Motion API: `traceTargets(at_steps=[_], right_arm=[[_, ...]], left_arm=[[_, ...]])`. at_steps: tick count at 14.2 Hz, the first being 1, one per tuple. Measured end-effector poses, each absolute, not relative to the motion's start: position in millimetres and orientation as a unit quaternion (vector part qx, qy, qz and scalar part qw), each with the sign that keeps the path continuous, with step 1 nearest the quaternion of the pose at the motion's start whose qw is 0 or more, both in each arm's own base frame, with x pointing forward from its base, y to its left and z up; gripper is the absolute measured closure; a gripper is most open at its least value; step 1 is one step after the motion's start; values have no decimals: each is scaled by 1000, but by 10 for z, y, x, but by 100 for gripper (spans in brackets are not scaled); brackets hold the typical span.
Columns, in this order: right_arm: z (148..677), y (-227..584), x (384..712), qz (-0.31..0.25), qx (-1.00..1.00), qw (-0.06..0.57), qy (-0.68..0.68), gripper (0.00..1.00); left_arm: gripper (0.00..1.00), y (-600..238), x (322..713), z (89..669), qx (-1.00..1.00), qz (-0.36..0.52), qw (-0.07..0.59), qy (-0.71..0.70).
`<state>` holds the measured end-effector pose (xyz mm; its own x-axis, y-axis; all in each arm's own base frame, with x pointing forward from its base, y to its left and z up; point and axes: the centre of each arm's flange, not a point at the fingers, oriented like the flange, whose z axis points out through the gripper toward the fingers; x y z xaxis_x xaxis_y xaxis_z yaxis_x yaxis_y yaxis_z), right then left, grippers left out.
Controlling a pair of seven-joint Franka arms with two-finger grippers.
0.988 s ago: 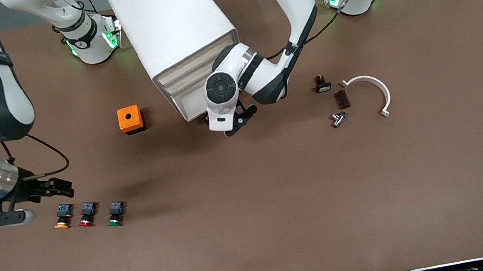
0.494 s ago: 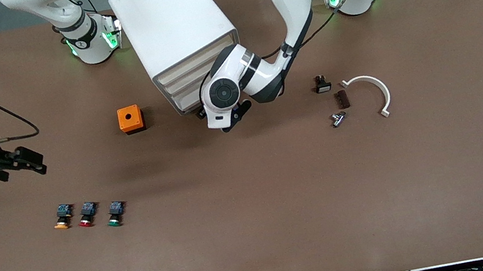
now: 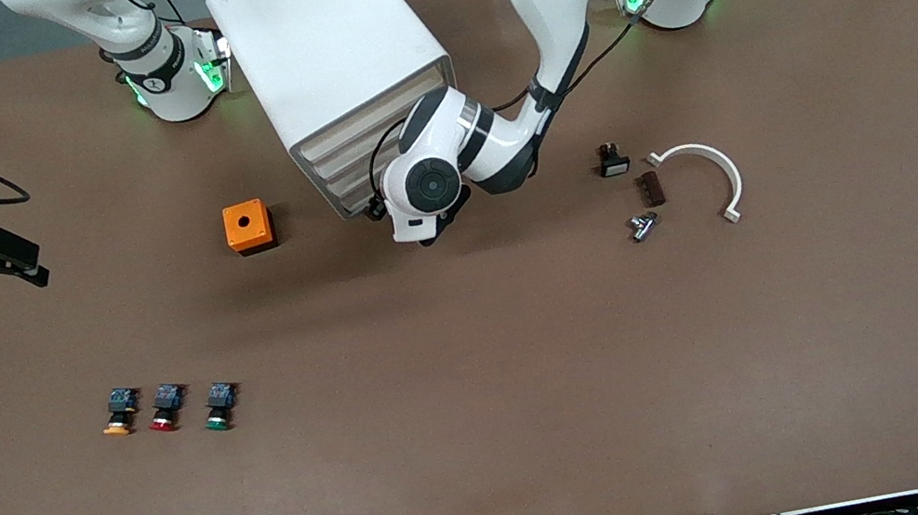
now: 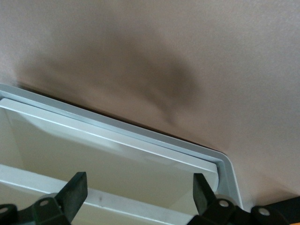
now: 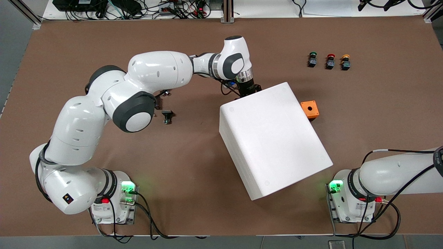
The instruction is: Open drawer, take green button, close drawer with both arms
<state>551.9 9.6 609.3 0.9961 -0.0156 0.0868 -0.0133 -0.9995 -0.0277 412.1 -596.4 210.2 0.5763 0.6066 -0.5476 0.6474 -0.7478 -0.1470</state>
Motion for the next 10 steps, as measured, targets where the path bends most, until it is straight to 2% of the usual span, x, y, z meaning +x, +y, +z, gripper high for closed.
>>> traceTargets(at_steps=[6,8,10], right_arm=[[6414,83,5427,-38,-999,12,7,0],[6477,58,5426,-44,-999,12,9,0],[6560,53,5420,-50,-999,12,10,0]], left_arm=[[0,-5966,4154,2131,887,-294,39,353],[0,-5919,4270,2207,901,-265,39,342],[0,-5770,4543,2431,916,-217,42,334]])
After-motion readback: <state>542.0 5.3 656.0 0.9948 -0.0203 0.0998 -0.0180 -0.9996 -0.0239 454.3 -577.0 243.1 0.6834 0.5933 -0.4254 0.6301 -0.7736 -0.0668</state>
